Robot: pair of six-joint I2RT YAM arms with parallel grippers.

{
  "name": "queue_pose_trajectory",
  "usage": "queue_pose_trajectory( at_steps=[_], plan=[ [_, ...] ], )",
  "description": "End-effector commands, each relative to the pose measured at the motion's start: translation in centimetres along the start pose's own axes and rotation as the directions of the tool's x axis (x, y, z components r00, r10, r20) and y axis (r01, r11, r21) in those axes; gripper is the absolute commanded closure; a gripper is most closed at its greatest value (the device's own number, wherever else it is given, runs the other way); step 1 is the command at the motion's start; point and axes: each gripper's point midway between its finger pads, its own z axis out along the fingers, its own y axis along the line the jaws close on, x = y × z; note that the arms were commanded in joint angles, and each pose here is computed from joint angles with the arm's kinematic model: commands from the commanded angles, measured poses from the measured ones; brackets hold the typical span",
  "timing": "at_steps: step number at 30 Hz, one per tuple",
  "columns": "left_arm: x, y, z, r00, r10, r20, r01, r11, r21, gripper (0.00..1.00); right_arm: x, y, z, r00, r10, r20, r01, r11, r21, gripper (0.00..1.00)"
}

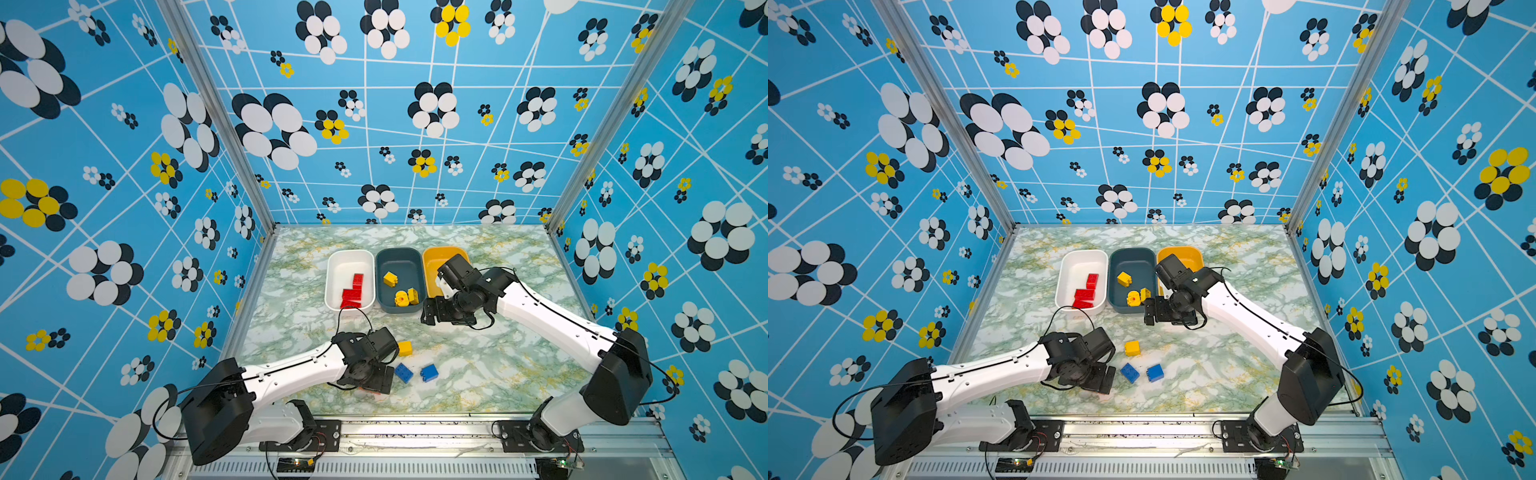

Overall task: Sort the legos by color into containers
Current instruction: 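Lower the left gripper onto the red 2x4 brick while the right withdraws, then close the left gripper on the red brick and lift it, then carry the red brick over the white bin with the left gripper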

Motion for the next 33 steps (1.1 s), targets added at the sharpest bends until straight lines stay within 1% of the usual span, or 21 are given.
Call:
queue_pose_trajectory(
  at_steps=[1, 3, 6, 13, 16, 18, 22, 27, 33],
  plan=[
    [0.3, 0.1, 0.8, 1.000, -0.004, -0.002, 0.004, 1.000, -0.020, 0.00, 0.7, -0.7, -0.7, 1.000, 0.021, 0.010, -0.021, 1.000, 0.019, 0.04],
    [0.4, -0.2, 1.0, 1.000, -0.002, -0.006, 0.002, 1.000, -0.023, 0.01, 1.0, -1.0, -0.8, 1.000, 0.023, 0.012, -0.023, 0.999, 0.023, 0.04],
    [0.7, -0.1, 1.4, 1.000, -0.004, -0.019, 0.003, 0.999, -0.041, 0.05, 1.3, -1.2, -1.0, 1.000, 0.023, 0.014, -0.023, 0.999, 0.025, 0.04],
    [1.6, 0.6, 2.1, 0.999, -0.031, -0.045, 0.026, 0.995, -0.099, 0.21, 2.0, -1.9, -1.5, 0.999, 0.033, 0.026, -0.034, 0.999, 0.028, 0.03],
    [1.5, 0.8, 1.8, 0.999, -0.038, -0.034, 0.034, 0.993, -0.112, 0.29, 2.2, -2.0, -1.5, 0.999, 0.035, 0.029, -0.036, 0.999, 0.028, 0.04],
    [1.3, 0.9, 1.4, 0.999, -0.040, -0.023, 0.037, 0.992, -0.118, 0.32, 2.2, -2.0, -1.6, 0.999, 0.035, 0.032, -0.035, 0.999, 0.026, 0.03],
    [0.9, 1.0, 0.6, 0.999, -0.042, 0.001, 0.042, 0.991, -0.126, 0.35, 2.2, -2.0, -1.7, 0.999, 0.038, 0.035, -0.039, 0.999, 0.023, 0.03],
    [0.1, 1.0, -1.2, 0.997, -0.058, 0.049, 0.064, 0.991, -0.115, 0.37, 2.3, -2.1, -1.7, 0.998, 0.046, 0.040, -0.046, 0.999, 0.017, 0.03],
    [-2.4, 1.0, -4.1, 0.986, -0.115, 0.122, 0.123, 0.990, -0.066, 0.37, 2.4, -2.1, -1.8, 0.997, 0.058, 0.048, -0.058, 0.998, 0.013, 0.03]
  ],
)
